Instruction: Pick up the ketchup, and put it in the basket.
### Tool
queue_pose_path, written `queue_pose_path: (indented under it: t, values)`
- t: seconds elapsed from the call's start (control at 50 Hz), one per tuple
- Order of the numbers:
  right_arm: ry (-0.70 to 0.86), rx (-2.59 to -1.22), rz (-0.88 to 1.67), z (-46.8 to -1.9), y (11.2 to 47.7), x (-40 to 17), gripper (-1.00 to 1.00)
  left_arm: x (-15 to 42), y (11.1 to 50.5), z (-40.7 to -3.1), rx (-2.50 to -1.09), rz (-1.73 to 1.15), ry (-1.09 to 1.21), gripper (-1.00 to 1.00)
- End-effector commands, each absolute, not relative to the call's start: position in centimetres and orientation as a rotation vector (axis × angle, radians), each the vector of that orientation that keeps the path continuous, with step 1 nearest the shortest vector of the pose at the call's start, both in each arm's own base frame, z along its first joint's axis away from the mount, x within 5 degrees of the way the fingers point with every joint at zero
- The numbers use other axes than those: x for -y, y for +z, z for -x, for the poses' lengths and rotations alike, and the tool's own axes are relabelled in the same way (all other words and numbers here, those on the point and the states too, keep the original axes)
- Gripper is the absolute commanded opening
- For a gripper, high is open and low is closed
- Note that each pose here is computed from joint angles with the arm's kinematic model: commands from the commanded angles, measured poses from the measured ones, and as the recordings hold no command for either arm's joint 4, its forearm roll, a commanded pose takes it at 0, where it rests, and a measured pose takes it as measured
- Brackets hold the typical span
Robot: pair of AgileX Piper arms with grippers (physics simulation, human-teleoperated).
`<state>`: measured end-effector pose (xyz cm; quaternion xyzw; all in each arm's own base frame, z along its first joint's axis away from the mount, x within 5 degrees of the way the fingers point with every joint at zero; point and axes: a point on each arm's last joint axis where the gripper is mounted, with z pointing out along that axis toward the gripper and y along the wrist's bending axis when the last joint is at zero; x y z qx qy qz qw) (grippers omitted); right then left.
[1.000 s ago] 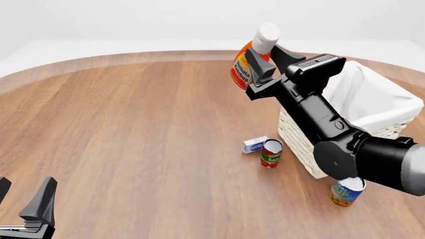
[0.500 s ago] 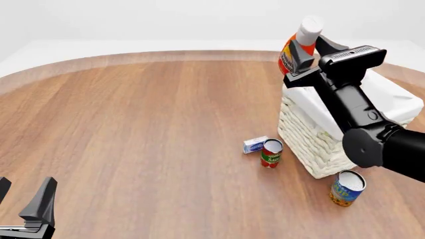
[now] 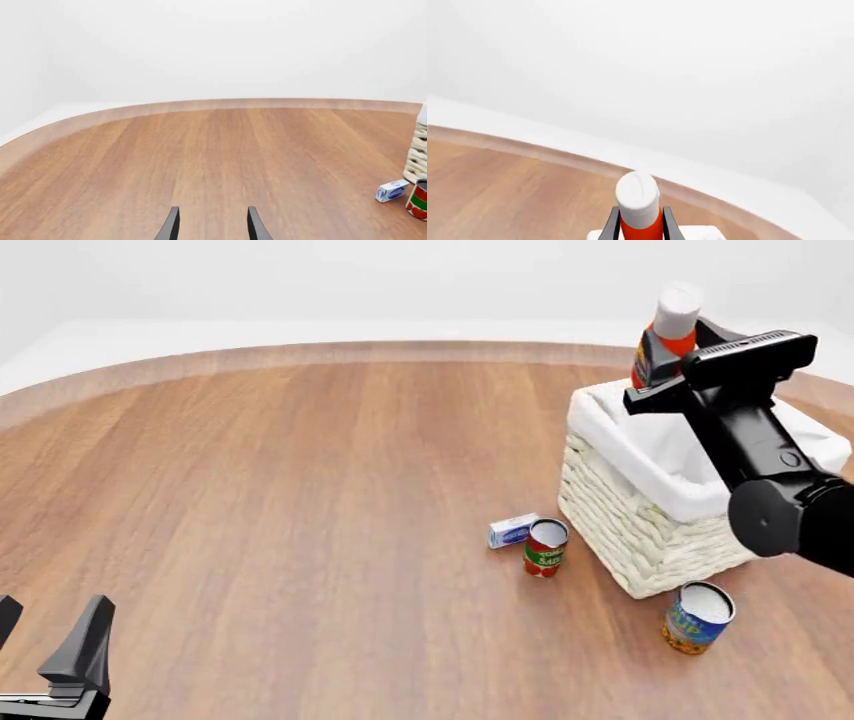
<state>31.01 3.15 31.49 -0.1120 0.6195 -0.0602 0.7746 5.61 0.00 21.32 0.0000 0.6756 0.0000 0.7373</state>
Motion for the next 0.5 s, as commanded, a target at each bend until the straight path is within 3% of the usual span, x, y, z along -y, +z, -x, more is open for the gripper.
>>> queue_pose_path:
  t: [0.02,0.22,0.5]
  values:
    - [-0.179,-1.376,0.183,-30.2,31.5,-0.8,-1.0,0.0,21.3,-5.6,-1.484,0.0,0.0,1.0]
    - [-0.175,-1.397,0.145,-29.0,31.6,0.1,-1.0,0.0,21.3,-5.6,-1.484,0.0,0.0,1.0]
    - [-0.103,-1.479,0.085,-30.6,29.8,0.2,-1.0,0.0,21.3,-5.6,-1.484,0.0,0.0,1.0]
